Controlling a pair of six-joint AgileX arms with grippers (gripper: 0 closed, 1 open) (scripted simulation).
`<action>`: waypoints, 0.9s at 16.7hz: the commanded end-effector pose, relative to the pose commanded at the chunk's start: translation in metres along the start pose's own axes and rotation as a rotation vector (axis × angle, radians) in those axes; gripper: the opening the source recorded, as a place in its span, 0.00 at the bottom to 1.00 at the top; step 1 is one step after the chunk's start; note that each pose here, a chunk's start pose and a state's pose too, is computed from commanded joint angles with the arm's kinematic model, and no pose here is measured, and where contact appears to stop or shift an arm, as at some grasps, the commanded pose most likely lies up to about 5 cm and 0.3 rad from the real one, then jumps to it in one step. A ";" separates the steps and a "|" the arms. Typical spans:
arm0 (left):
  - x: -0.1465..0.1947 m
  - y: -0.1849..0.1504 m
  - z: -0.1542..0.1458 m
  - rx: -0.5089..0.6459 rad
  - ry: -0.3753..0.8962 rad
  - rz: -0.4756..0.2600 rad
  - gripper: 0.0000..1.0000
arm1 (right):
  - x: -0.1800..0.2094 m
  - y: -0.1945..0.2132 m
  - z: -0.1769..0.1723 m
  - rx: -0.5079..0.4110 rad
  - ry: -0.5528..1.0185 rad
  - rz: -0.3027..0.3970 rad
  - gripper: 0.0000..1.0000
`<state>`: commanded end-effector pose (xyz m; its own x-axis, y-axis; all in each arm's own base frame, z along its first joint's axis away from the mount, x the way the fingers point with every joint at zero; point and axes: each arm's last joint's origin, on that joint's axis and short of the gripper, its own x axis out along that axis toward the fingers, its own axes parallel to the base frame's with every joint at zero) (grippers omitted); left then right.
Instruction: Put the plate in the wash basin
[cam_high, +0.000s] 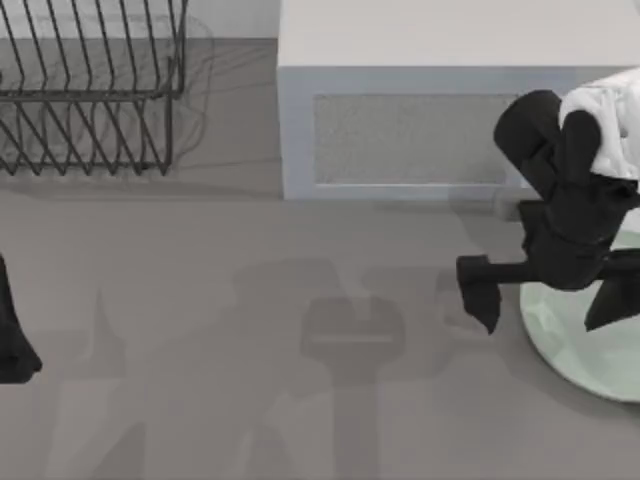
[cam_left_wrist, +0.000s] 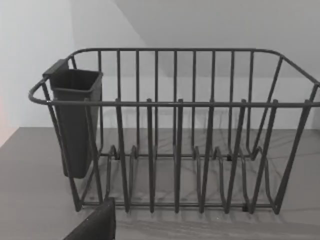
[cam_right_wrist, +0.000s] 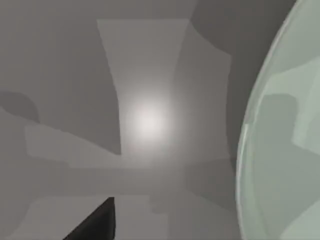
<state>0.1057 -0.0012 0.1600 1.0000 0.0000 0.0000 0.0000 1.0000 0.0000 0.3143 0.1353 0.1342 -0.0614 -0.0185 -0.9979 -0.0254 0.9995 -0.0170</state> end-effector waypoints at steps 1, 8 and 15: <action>0.000 0.000 0.000 0.000 0.000 0.000 1.00 | 0.011 0.000 0.001 0.002 0.002 -0.001 1.00; 0.000 0.000 0.000 0.000 0.000 0.000 1.00 | 0.040 -0.004 0.015 0.035 -0.062 0.018 1.00; 0.000 0.000 0.000 0.000 0.000 0.000 1.00 | 0.040 -0.004 0.015 0.035 -0.062 0.018 0.70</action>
<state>0.1057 -0.0012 0.1600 1.0000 0.0000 0.0000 0.0000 1.0000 0.0000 0.3265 0.1312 0.0934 0.0000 0.0000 -1.0000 0.0100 1.0000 0.0000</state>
